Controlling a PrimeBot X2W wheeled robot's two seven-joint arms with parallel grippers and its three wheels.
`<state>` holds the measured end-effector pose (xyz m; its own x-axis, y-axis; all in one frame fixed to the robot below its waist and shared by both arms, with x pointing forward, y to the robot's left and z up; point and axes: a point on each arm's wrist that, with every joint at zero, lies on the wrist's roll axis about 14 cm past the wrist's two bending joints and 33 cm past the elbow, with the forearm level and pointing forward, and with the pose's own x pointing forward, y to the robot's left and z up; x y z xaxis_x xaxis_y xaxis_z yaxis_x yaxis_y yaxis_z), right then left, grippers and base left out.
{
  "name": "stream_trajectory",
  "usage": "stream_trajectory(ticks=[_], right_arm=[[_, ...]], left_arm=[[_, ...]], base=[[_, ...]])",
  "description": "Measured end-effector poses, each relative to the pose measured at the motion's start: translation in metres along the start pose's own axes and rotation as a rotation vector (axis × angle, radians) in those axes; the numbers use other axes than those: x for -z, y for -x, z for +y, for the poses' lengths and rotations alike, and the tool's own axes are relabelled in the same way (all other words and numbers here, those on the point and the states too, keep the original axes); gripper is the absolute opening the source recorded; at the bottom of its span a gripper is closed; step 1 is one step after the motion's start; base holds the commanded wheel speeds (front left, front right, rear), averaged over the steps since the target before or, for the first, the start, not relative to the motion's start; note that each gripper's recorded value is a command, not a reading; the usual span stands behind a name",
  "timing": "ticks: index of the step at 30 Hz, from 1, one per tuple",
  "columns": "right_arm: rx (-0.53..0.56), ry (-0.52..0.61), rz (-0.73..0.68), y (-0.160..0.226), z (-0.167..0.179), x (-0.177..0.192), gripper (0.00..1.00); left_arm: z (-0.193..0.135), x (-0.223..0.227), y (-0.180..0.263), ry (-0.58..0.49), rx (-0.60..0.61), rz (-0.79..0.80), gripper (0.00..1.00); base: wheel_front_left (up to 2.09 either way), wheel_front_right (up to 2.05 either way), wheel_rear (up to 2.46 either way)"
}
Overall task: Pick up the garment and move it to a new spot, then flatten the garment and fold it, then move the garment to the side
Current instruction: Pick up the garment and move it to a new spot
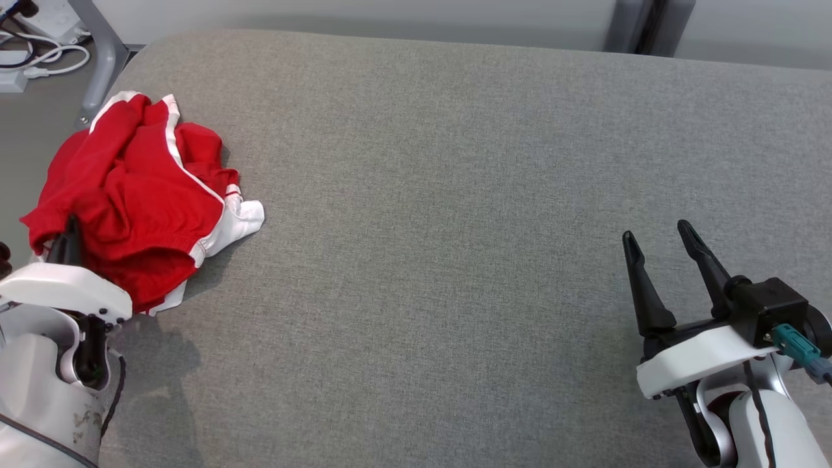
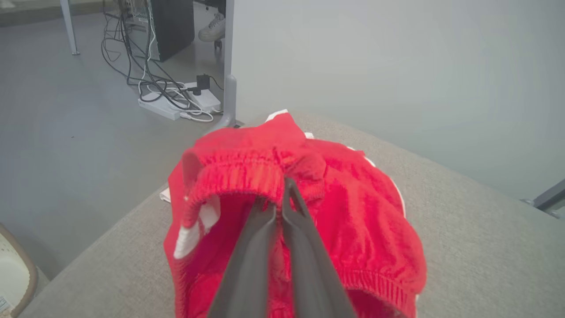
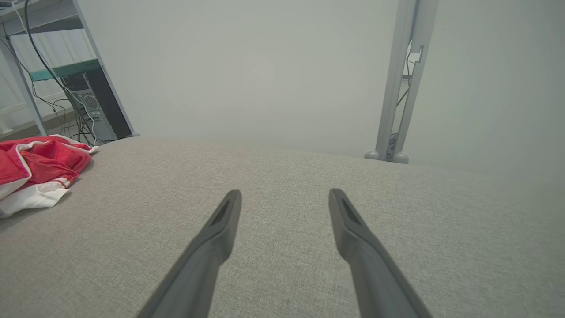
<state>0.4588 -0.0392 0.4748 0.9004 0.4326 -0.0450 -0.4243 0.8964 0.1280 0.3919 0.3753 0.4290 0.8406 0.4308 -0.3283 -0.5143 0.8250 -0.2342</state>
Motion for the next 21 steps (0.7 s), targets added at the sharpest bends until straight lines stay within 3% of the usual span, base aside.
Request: stream_trajectory(ticks=[6, 14, 21], right_arm=[[0.019, 0.009, -0.021, 0.005, -0.004, -0.01, 1.0], [0.06, 0.026, -0.097, 0.019, -0.013, -0.038, 1.0], [0.133, 0.026, -0.156, 0.047, -0.031, -0.057, 1.0]], left_arm=[[-0.016, -0.046, 0.002, -0.08, 0.061, -0.17, 0.0], [-0.067, -0.111, 0.036, -0.16, 0.204, -0.393, 0.0], [-0.116, -0.11, 0.099, -0.125, 0.325, -0.43, 0.0]], base=[[0.0, 0.0, 0.0], [0.0, 0.0, 0.0], [0.0, 0.0, 0.0]])
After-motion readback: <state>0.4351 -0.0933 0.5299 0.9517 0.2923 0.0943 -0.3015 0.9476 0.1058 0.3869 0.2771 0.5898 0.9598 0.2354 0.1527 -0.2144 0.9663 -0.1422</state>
